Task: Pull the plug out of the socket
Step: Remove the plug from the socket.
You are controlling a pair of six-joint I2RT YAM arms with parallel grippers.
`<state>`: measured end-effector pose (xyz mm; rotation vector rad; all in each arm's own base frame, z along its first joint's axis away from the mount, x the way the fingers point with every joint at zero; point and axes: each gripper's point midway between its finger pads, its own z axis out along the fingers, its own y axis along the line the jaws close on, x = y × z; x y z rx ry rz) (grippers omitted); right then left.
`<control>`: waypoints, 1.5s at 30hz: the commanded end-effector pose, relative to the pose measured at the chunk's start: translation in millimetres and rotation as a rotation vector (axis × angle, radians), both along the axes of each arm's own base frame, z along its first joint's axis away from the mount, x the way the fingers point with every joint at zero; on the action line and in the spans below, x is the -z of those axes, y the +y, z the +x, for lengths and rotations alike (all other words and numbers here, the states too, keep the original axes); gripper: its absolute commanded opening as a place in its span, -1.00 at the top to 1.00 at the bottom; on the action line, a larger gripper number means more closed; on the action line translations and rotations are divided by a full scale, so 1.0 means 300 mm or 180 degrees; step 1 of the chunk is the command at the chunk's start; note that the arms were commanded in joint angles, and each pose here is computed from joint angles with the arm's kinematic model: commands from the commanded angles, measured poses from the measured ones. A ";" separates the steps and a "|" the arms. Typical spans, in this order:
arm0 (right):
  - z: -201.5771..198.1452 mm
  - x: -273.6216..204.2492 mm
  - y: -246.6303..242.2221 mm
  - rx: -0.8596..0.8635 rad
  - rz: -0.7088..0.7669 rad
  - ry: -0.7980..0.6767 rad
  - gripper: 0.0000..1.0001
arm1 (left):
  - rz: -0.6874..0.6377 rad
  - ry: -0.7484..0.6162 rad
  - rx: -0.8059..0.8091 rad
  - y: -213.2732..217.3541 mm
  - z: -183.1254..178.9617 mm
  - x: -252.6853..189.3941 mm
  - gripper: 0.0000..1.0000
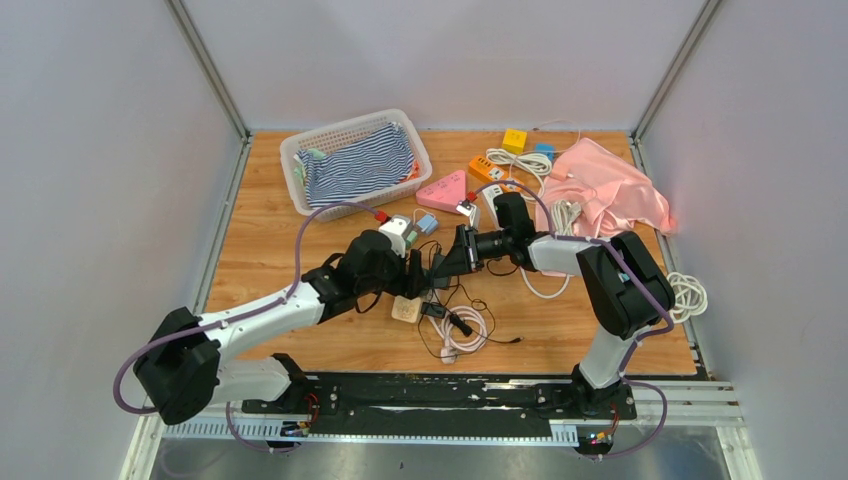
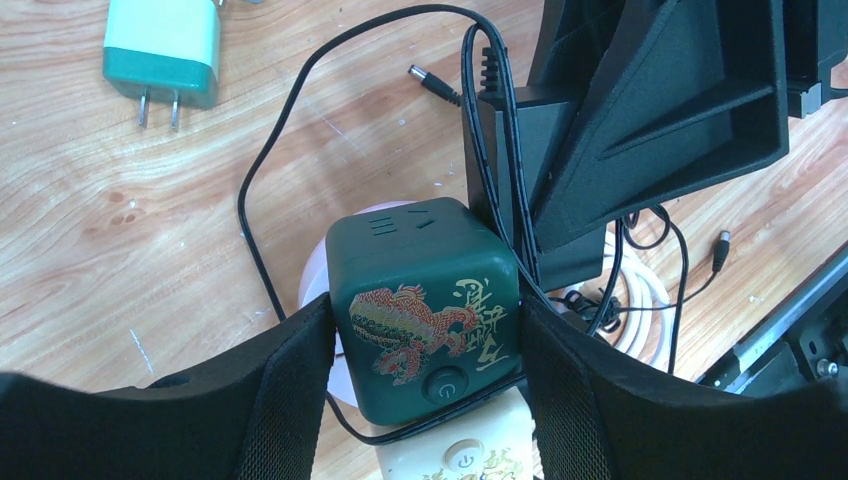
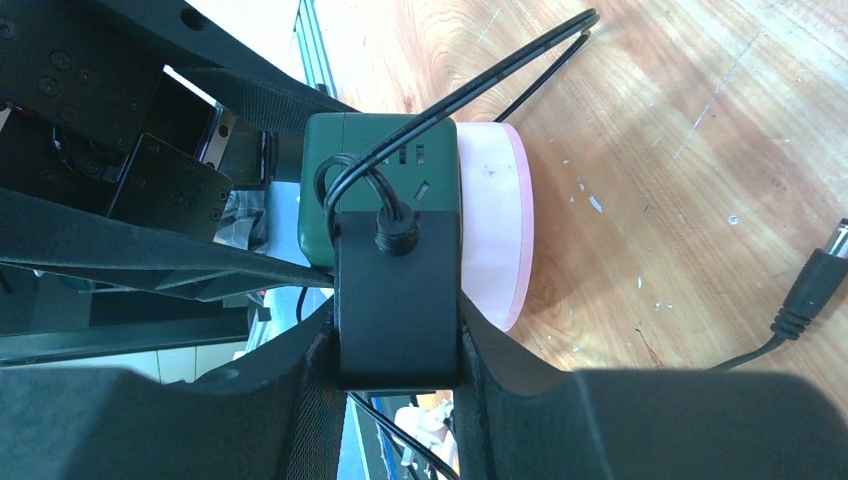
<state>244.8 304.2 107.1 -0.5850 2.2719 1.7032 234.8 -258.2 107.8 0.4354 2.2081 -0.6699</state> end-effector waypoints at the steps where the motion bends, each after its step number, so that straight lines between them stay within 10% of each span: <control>1: 0.013 -0.040 0.030 -0.0074 0.0061 -0.0273 0.89 | 0.0089 0.0233 0.0218 -0.021 -0.055 0.064 -0.27; 15: 0.011 -0.058 0.030 -0.0119 0.0087 -0.0322 0.53 | 0.0059 0.0087 0.0008 0.019 -0.040 0.047 1.00; 22: 0.008 -0.057 0.030 -0.0129 0.0107 -0.0307 0.47 | -0.0018 -0.0076 -0.0220 0.055 -0.020 0.022 1.00; 30: -0.025 -0.076 0.057 -0.0122 -0.0215 -0.0818 1.00 | 0.0023 -0.0087 -0.0255 0.061 -0.012 0.030 1.00; 45: -0.011 -0.001 0.007 -0.0350 0.0200 -0.0032 1.00 | -0.0061 -0.0104 -0.0259 0.084 -0.018 0.018 1.00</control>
